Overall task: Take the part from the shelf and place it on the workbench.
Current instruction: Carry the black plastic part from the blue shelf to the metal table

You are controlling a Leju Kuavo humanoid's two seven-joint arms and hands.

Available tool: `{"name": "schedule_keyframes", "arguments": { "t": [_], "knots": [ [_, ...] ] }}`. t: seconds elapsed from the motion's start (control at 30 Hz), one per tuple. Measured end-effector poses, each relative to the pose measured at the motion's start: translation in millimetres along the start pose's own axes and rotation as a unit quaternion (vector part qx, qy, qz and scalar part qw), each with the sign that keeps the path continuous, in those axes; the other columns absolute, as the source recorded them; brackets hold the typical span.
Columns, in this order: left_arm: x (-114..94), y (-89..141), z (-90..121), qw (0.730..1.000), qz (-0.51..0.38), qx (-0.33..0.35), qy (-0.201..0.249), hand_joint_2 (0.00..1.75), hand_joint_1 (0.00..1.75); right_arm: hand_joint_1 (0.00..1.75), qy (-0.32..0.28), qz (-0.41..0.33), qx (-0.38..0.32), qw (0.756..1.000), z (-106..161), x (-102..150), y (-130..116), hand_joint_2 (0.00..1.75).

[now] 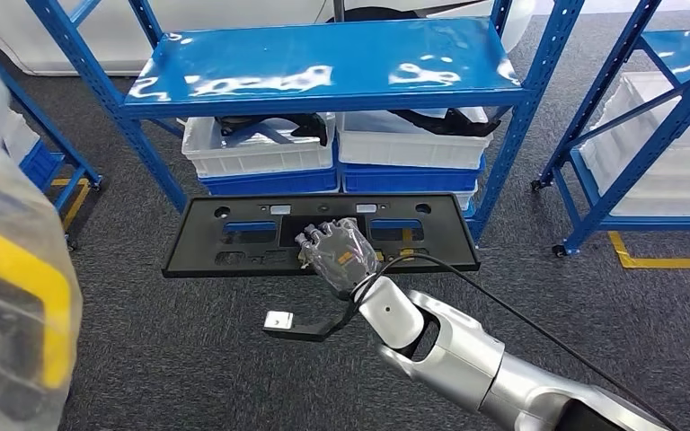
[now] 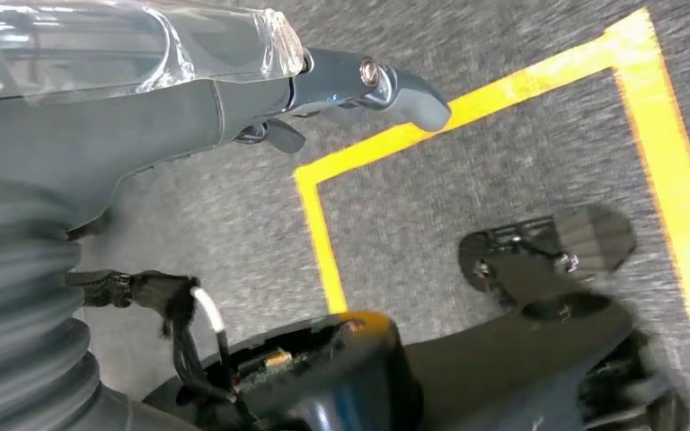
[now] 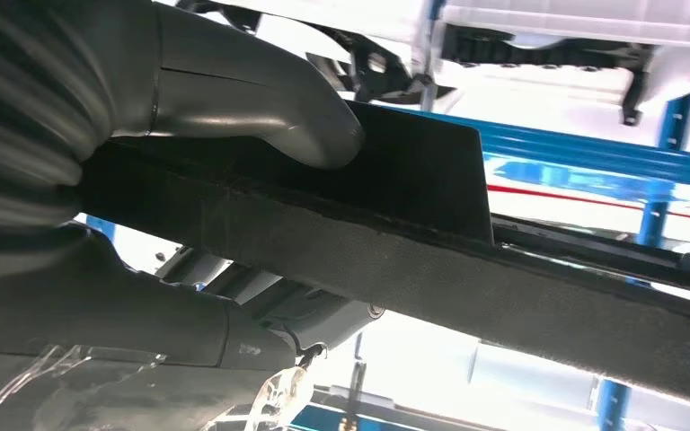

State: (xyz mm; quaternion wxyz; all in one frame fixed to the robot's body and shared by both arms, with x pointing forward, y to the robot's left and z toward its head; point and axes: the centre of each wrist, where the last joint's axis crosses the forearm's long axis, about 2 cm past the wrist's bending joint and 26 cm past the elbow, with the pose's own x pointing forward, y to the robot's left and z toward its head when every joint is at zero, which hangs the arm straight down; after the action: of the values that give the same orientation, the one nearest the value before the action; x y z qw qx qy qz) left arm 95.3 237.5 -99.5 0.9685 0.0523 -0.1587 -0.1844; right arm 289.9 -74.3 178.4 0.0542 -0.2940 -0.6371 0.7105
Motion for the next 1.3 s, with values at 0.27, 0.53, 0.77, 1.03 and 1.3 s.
{"name": "schedule_keyframes", "arguments": {
  "t": [0.27, 0.53, 0.77, 1.03, 1.3],
  "knots": [
    [2.2, -0.2, -0.1, 1.000, -0.001, -0.002, 0.000, 1.75, 0.00, 1.75, 0.003, -0.005, 0.007, 1.000, -0.1, 0.3, 0.3, 1.75],
    [3.2, -0.2, -0.1, 1.000, -0.002, -0.001, -0.003, 1.75, 0.00, 1.75, 0.009, -0.009, 0.010, 1.000, 0.1, -1.0, -0.8, 1.75],
    [2.9, -0.7, 0.0, 1.000, -0.004, 0.005, -0.003, 1.75, 0.00, 1.75, 0.020, -0.010, 0.017, 1.000, 3.7, -0.7, 3.6, 1.75],
    [2.0, -2.0, 0.3, 1.000, -0.010, 0.003, 0.005, 1.75, 0.00, 1.75, 0.032, -0.016, 0.018, 0.999, 4.8, -4.8, 3.2, 1.75],
    [10.5, 2.6, -0.9, 1.000, -0.016, 0.008, -0.003, 1.75, 0.00, 1.75, 0.039, -0.019, 0.025, 0.999, 6.5, -9.3, 4.1, 1.75]
  ]
}}
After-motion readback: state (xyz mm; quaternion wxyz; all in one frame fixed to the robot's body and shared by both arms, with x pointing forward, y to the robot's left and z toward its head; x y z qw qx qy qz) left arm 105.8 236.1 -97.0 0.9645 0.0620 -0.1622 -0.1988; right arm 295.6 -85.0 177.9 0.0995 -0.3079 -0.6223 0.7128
